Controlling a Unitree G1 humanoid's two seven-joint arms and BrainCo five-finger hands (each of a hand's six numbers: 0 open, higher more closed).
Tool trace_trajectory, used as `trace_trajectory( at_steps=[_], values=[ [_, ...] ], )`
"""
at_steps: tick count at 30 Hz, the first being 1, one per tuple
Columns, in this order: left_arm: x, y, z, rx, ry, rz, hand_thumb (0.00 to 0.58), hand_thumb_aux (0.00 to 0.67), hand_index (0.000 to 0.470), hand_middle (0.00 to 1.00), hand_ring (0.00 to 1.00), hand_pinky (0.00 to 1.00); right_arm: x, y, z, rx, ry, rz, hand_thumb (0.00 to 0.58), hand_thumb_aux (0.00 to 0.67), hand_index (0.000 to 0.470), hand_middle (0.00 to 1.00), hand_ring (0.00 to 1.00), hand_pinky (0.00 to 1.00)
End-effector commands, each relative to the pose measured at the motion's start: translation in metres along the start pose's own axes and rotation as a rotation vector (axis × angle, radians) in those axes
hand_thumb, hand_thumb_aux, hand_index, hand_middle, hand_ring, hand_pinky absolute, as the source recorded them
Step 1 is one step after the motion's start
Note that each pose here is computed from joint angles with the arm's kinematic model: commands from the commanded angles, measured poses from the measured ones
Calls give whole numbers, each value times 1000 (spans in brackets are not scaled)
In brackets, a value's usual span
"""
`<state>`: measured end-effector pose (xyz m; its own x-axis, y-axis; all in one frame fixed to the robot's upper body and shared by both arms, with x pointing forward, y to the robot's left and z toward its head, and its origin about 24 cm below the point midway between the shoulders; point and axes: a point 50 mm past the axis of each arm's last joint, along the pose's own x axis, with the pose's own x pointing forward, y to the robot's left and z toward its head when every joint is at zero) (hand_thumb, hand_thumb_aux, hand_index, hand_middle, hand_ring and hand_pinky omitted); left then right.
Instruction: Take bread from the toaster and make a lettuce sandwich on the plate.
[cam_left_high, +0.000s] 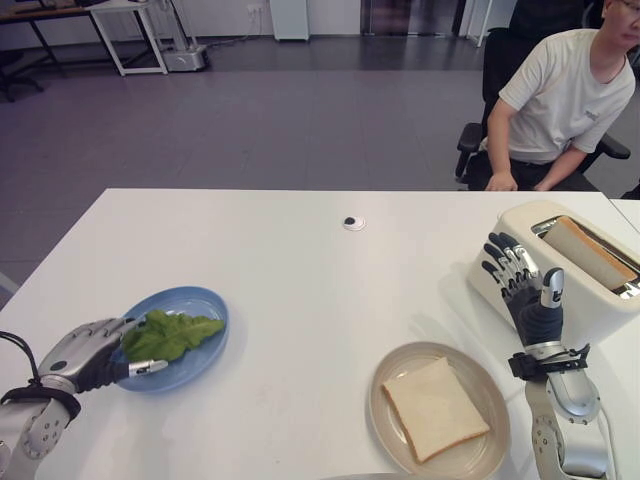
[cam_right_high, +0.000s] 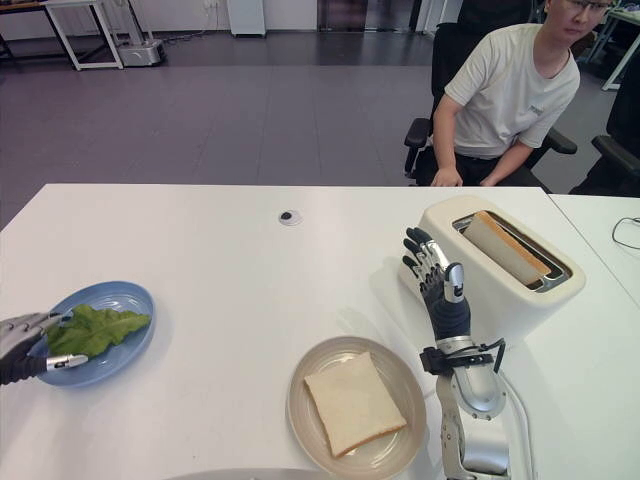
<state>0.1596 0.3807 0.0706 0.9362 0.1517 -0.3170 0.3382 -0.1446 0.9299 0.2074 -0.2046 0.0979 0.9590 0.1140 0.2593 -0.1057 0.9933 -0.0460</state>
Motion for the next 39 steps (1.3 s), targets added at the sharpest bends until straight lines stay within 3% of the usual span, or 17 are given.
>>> trace_trajectory(
  at_steps=[1,2,3,4,5,7,8,21,29,35,39],
  values=[
    [10,-3,2,92,5,16,0,0,0,0,0,0,-2,0,2,27,8,-12,0,0,0,0,0,0],
    [12,-4,5,96,2,20,31,18,13,0,0,0,-2,0,3,32,6,-13,0,0,0,0,0,0],
    [14,-5,9,97,-3,26,316,218,153,0,0,0,-2,-1,4,36,5,-15,0,0,0,0,0,0],
    [15,-5,12,98,-8,31,438,339,238,0,0,0,-3,-1,4,41,6,-18,0,0,0,0,0,0],
    [15,-5,14,98,-9,36,484,397,278,0,0,0,-3,-1,4,45,7,-19,0,0,0,0,0,0],
    [16,-2,16,99,-6,72,570,581,407,0,0,0,-3,-1,4,49,9,-19,0,0,0,0,0,0],
    [16,3,17,100,-10,97,580,670,470,0,0,0,-3,-1,4,51,11,-19,0,0,0,0,0,0],
    [8,65,39,75,-97,384,580,670,470,0,0,0,-4,3,1,69,20,-26,0,0,0,0,0,0],
    [-1,100,139,-108,-466,527,580,670,470,0,0,0,0,4,1,78,9,-26,0,0,0,0,0,0],
    [-8,104,188,-194,-641,542,580,670,470,0,0,0,2,4,1,82,9,-28,0,0,0,0,0,0],
    [-18,96,255,-324,-851,509,580,670,470,0,0,0,8,8,0,95,5,-16,0,0,0,0,0,0]
  ],
)
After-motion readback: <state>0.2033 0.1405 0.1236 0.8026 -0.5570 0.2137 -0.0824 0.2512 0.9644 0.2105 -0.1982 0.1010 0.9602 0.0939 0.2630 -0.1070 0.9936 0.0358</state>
